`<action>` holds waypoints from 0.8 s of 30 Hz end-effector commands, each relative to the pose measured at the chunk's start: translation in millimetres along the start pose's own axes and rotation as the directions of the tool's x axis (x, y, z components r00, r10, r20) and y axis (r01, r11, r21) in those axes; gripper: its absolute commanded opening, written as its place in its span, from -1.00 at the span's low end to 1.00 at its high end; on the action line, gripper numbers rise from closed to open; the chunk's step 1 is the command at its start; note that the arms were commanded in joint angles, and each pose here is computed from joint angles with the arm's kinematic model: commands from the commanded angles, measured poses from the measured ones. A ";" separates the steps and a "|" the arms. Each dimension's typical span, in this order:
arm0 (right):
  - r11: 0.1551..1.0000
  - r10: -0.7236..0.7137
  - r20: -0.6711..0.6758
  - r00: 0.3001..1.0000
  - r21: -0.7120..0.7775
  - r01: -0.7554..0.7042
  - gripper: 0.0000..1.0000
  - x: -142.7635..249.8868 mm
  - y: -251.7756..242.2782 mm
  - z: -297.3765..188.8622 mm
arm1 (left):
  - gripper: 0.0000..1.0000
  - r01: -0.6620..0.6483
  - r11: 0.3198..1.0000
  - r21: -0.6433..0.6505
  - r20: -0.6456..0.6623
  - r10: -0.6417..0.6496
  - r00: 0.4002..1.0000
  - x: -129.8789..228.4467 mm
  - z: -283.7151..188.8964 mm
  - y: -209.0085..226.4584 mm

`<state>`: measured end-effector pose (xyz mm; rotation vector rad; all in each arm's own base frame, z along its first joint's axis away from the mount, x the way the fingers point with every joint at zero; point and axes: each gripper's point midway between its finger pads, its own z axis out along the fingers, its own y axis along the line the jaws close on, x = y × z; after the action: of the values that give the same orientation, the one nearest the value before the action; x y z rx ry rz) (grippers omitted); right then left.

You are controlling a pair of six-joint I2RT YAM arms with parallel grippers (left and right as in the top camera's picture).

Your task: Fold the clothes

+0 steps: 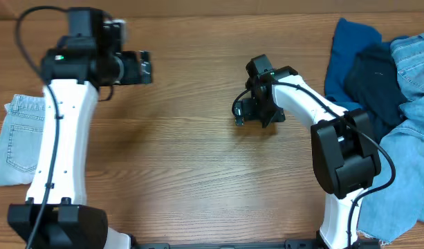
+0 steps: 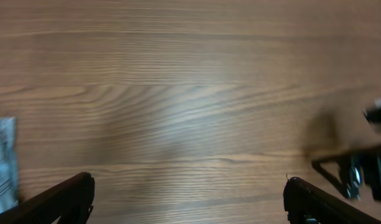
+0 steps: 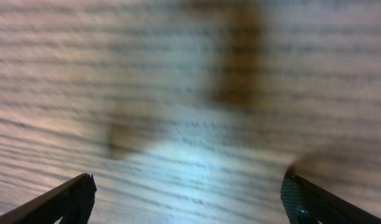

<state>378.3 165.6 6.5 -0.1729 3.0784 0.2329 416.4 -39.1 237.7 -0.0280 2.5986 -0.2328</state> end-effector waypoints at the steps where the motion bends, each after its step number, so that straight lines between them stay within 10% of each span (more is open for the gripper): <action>1: 0.999 0.007 0.001 1.000 -0.033 -0.007 1.00 -7.7 -1.4 -2.1 | 1.00 -0.119 0.993 0.020 -0.017 0.119 0.993 5.3 6.9 -28.8; 11: 0.990 0.139 0.406 0.903 -0.086 -0.114 1.00 -65.5 -39.2 -163.6 | 1.00 -0.151 0.988 0.028 -0.015 0.151 0.988 7.2 9.7 -43.8; 24: 0.974 0.225 0.557 0.799 -0.135 -0.180 1.00 41.6 -54.7 -228.8 | 1.00 -0.110 0.994 0.024 -0.033 0.110 0.993 95.3 20.0 -30.2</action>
<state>366.2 78.0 221.0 0.1573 2.5294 0.3147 372.0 -73.0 161.0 0.1154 2.7140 -0.1811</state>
